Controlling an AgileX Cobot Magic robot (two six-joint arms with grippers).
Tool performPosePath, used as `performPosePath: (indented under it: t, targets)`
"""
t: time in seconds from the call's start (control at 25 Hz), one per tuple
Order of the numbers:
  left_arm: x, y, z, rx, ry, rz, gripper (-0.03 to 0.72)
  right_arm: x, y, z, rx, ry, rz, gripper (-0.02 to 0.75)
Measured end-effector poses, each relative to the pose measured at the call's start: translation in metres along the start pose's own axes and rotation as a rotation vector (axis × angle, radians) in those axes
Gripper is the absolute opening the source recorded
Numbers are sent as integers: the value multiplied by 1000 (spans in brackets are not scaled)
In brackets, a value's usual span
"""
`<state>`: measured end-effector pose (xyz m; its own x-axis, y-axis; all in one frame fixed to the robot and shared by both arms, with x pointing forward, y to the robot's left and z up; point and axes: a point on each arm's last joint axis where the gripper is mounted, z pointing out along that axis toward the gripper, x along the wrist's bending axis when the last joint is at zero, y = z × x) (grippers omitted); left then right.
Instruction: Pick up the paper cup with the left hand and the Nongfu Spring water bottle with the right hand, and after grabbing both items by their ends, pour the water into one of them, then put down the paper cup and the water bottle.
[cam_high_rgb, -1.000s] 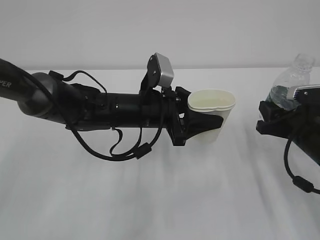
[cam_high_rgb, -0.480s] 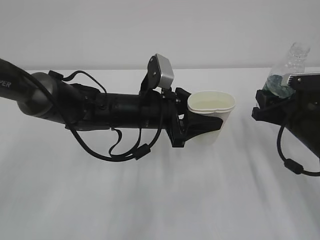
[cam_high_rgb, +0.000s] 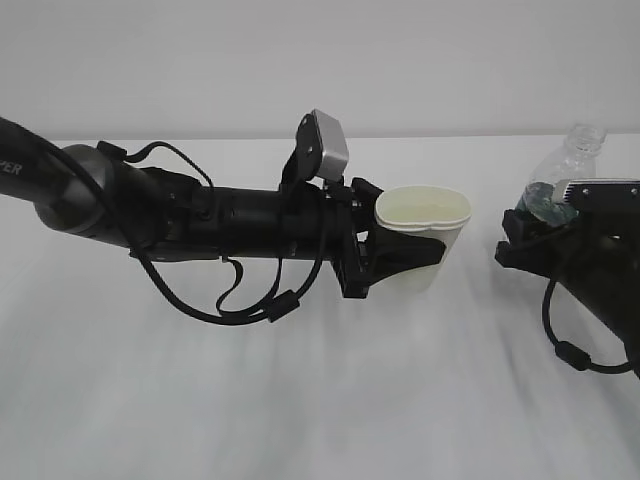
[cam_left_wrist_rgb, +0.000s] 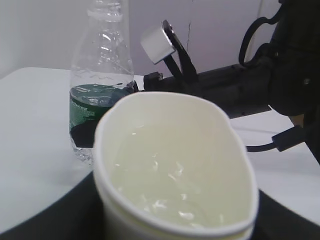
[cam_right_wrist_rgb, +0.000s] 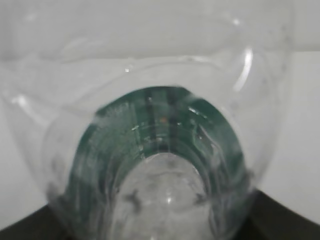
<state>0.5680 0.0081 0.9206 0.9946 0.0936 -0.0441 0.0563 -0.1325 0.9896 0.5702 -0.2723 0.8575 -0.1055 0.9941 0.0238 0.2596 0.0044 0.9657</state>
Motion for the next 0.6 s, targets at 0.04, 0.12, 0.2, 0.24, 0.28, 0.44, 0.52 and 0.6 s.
performPosePath:
  t: [0.04,0.12,0.2,0.24,0.28,0.44,0.52,0.6]
  targets:
    - [0,0,0,1,-1,1,415,0,-1,0,4,0,2,413]
    - [0,-1,0,9,0,3,415,0,-5,1,9,0,4,413]
    - [0,-2,0,17,2,5,415,0,-9,1,22,0,5,413]
    - [0,-2,0,19,2,6,415,0,-11,1,27,0,7,413]
    - [0,-2,0,19,2,6,415,0,-11,2,30,0,7,413]
    - [0,-2,0,22,2,7,412,0,-15,2,43,-1,9,413]
    - [0,-2,0,24,4,7,412,0,-16,2,49,-1,10,413]
    - [0,-2,0,24,4,8,412,0,-17,2,61,-1,10,413]
